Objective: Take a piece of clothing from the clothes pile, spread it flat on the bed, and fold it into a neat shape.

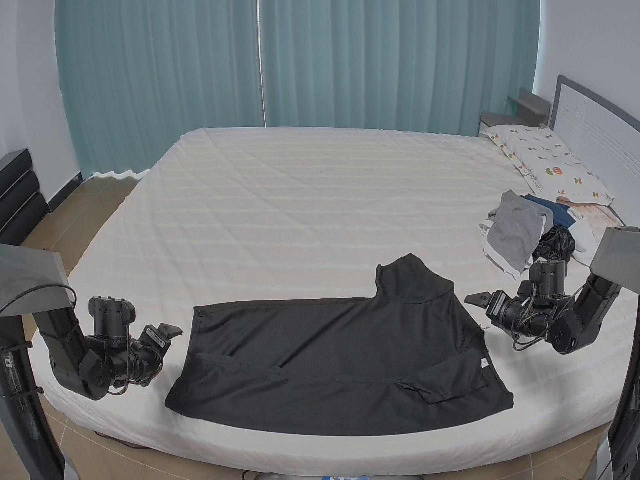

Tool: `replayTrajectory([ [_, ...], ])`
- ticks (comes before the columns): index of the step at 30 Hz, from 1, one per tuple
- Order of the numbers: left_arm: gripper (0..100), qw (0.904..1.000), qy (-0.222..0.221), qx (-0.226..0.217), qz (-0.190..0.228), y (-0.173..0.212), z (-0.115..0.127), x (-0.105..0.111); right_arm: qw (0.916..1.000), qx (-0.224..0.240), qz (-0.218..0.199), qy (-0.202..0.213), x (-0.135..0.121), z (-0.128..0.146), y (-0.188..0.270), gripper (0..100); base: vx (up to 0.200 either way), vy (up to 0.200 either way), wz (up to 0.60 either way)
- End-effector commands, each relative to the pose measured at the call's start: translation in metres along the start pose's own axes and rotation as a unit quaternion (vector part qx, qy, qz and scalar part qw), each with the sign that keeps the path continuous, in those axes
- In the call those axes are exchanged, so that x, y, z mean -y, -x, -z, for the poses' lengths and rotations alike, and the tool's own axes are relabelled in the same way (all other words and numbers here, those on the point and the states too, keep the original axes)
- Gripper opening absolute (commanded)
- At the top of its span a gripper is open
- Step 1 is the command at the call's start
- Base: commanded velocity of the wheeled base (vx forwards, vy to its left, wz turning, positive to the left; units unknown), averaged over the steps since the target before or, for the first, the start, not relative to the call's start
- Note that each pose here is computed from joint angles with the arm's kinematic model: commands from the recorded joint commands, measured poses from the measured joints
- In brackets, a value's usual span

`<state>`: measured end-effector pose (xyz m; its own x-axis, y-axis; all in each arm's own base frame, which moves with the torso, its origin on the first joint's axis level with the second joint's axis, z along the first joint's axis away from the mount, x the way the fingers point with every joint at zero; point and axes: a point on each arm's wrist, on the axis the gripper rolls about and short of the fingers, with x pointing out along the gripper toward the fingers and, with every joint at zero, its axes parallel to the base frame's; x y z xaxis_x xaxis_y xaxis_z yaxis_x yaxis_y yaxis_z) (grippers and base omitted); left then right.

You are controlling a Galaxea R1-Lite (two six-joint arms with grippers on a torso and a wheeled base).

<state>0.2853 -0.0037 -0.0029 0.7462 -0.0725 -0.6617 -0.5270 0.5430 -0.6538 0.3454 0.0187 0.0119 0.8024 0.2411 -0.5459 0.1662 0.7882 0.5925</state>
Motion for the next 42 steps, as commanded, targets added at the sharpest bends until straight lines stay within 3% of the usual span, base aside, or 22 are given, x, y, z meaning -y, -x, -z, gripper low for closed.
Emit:
replayTrajectory([
  [1,100,1.0000,-0.004,0.007,0.006,0.000,-0.001,0.005,1.0000,-0.004,-0.004,0.003,-0.004,0.003,0.004,100,0.000,0.000,0.00],
  [7,100,0.9988,-0.016,0.020,0.042,0.001,-0.007,0.027,1.0000,-0.004,-0.007,0.006,-0.007,0.004,0.006,100,0.000,0.000,0.00],
  [11,100,0.9960,-0.060,0.035,0.056,-0.022,-0.020,0.047,0.9999,-0.009,-0.007,0.006,-0.008,0.007,0.006,100,0.000,0.000,0.00],
  [13,100,0.9960,-0.060,0.035,0.056,-0.022,-0.020,0.047,0.9999,-0.009,-0.007,0.006,-0.008,0.007,0.006,100,0.000,0.000,0.00],
  [15,100,0.9948,-0.074,0.036,0.060,-0.055,-0.027,0.059,0.9999,-0.009,-0.003,0.006,-0.008,0.009,0.008,100,0.000,0.000,0.00],
  [22,100,0.9877,-0.137,0.036,0.066,-0.111,-0.027,0.073,0.9998,-0.007,0.015,0.008,-0.006,0.013,0.018,100,0.000,0.000,0.00],
  [25,100,0.9841,-0.156,0.063,0.056,-0.126,-0.028,0.081,0.9998,-0.010,0.018,0.007,-0.005,0.016,0.020,100,0.000,0.000,0.00],
  [31,100,0.9785,-0.186,0.082,0.035,-0.148,-0.020,0.075,0.9998,-0.008,0.015,0.008,-0.007,0.015,0.026,100,0.000,0.000,0.00],
  [42,100,0.9784,-0.188,0.080,0.031,-0.147,-0.018,0.072,0.9997,-0.001,0.012,0.021,-0.007,0.017,0.031,100,0.000,0.000,0.00],
])
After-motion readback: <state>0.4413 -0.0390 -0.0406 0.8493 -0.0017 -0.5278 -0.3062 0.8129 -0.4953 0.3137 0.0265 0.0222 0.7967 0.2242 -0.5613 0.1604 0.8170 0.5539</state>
